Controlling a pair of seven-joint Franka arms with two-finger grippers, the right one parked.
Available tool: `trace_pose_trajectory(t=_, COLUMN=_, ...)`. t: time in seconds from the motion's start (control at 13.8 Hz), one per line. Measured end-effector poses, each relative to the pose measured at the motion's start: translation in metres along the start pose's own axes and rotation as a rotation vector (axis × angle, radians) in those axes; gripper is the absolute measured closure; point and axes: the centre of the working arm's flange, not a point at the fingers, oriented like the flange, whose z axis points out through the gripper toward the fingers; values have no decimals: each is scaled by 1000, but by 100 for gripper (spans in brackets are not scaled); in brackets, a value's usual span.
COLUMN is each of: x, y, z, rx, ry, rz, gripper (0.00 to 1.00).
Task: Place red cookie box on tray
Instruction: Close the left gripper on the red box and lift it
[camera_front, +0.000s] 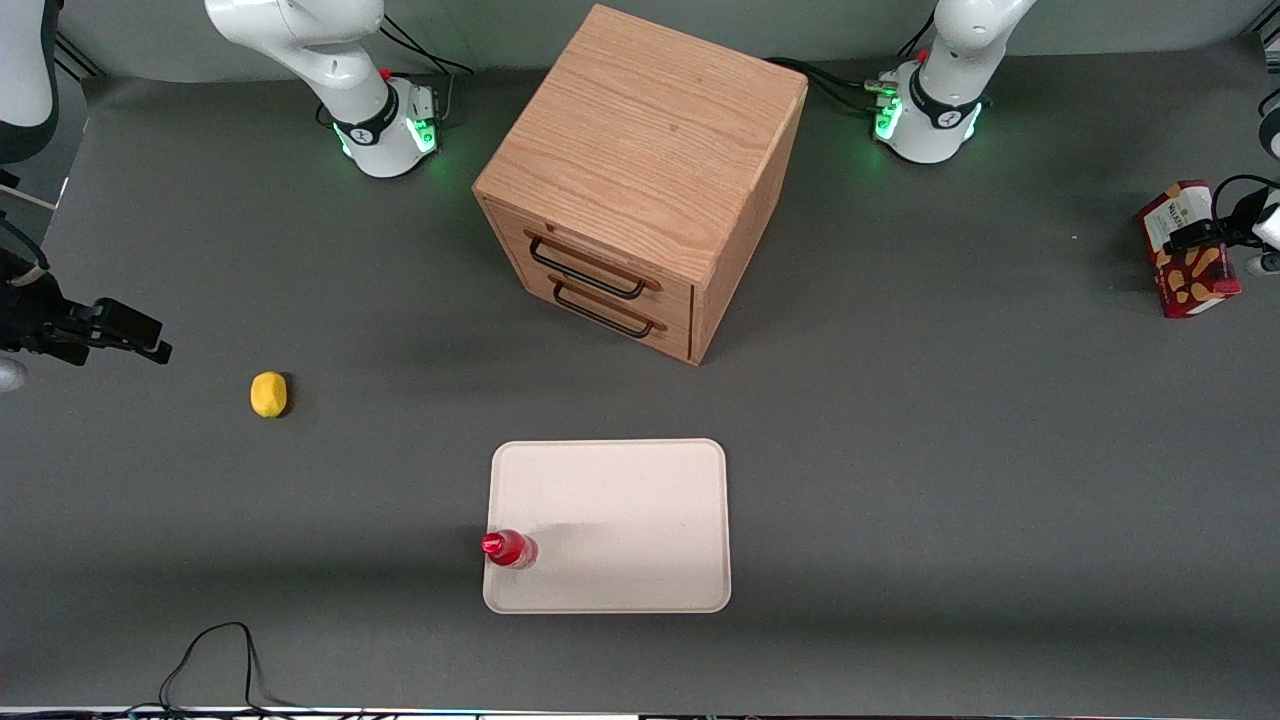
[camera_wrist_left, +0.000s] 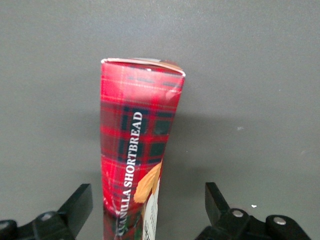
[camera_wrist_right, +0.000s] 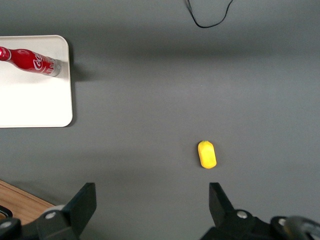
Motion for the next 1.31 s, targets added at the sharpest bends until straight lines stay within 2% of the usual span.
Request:
trace_pose_trajectory(t=0.22, x=1, y=0, z=4, rx=1, ry=3, rz=1, gripper=4)
trace_pose_trajectory(t=0.36, x=1, y=0, z=4, rx=1, ry=3, rz=4, gripper=31)
trace_pose_trajectory(t=0.65, x=2, y=0, z=4, rx=2, ry=5, rz=11, gripper=78)
trace_pose_trajectory(t=0.73, x=2, y=0, z=4, rx=2, ry=4, rz=11, gripper=87)
trace_pose_trajectory(t=0.8, x=2, y=0, z=3, rx=3, ry=5, rz=11, gripper=92)
trace_pose_trajectory(t=1.09, x=5, y=-2, z=-7, rx=5, ry=3, rz=14, gripper=95)
trace_pose_trajectory(t=1.31, x=15, y=-3, z=-63, rx=-2, ry=-32, rz=27, gripper=95)
